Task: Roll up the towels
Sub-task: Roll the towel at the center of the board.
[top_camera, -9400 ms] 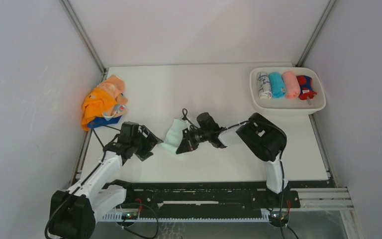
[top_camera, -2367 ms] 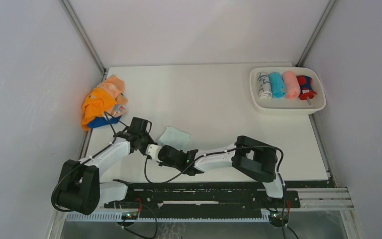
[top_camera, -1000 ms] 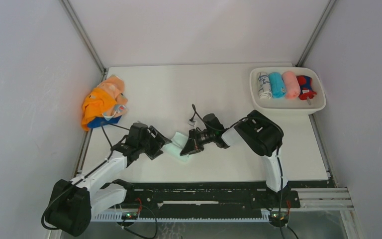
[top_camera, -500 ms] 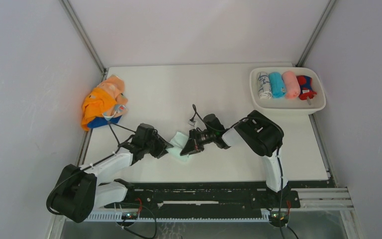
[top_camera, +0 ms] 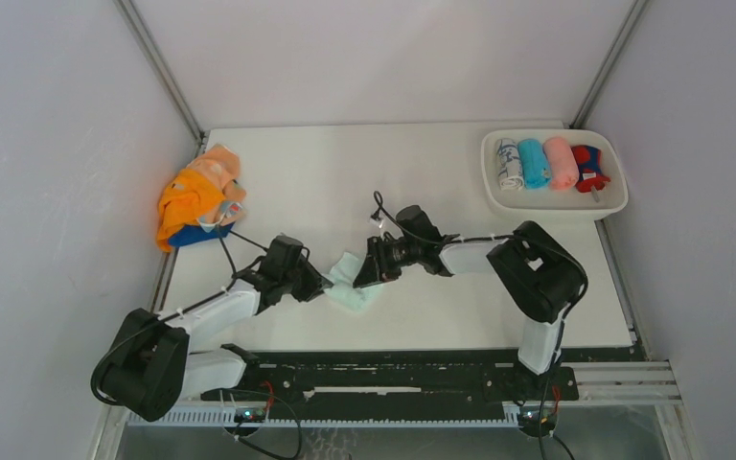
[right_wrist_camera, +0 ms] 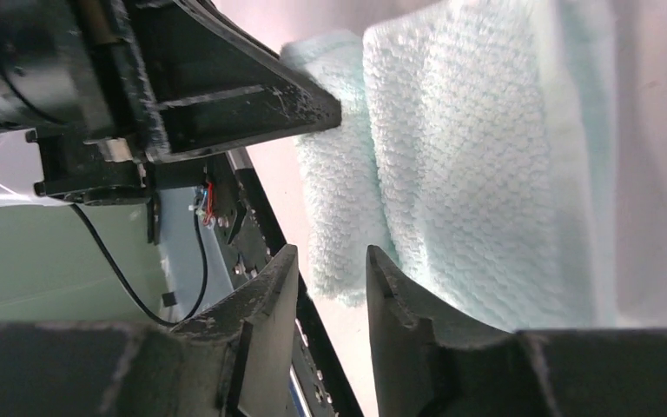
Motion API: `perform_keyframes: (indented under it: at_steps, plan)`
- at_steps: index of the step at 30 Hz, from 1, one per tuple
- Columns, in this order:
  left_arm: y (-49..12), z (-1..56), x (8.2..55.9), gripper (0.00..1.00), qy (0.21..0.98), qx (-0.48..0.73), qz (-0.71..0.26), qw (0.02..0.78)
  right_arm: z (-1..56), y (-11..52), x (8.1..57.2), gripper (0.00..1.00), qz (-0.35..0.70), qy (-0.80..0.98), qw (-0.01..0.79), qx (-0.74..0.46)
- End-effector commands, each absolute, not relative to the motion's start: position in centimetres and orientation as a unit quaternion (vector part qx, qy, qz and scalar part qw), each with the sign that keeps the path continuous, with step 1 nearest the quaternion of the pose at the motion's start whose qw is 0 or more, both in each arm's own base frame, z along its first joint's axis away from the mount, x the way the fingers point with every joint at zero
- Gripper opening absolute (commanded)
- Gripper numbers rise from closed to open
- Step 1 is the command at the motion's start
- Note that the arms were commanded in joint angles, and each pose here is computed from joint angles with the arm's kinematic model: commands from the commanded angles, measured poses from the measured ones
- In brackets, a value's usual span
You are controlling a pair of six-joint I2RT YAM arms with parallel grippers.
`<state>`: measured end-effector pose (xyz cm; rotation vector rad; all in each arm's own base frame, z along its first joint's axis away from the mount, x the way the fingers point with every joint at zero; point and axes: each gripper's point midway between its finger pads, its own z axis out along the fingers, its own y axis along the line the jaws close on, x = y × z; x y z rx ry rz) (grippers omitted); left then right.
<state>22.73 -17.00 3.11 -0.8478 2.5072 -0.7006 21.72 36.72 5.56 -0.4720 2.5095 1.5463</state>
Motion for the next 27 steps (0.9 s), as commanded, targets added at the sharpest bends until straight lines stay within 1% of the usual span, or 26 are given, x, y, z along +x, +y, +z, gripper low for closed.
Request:
perform_keyframes:
  at_steps: [1,7,10,18,21,24,27]
  plan:
    - [-16.1,3.1,23.0,0.16,0.913,-0.277,-0.210,0.211,7.3,35.3,24.2,0.34,0.470,0.852,0.146,-0.180]
    - [-15.9,3.6,23.2,0.16,0.920,-0.261,-0.198,0.217,4.5,35.2,25.6,0.35,0.431,0.875,0.138,-0.172]
    - [-15.4,3.9,23.2,0.15,0.926,-0.250,-0.181,0.218,2.8,35.5,26.4,0.33,0.413,0.884,0.131,-0.176]
    - [-14.2,4.5,23.2,0.15,0.944,-0.216,-0.127,0.212,1.5,36.7,27.6,0.31,0.385,0.887,0.147,-0.211]
    - [-13.8,4.3,23.2,0.15,0.948,-0.212,-0.111,0.209,2.3,37.3,27.5,0.32,0.383,0.879,0.158,-0.236]
    - [-13.4,4.2,23.3,0.15,0.950,-0.213,-0.095,0.206,4.5,37.4,27.0,0.34,0.373,0.866,0.198,-0.268]
    - [-13.3,4.2,23.5,0.15,0.952,-0.212,-0.087,0.202,7.4,37.4,26.1,0.41,0.350,0.846,0.259,-0.308]
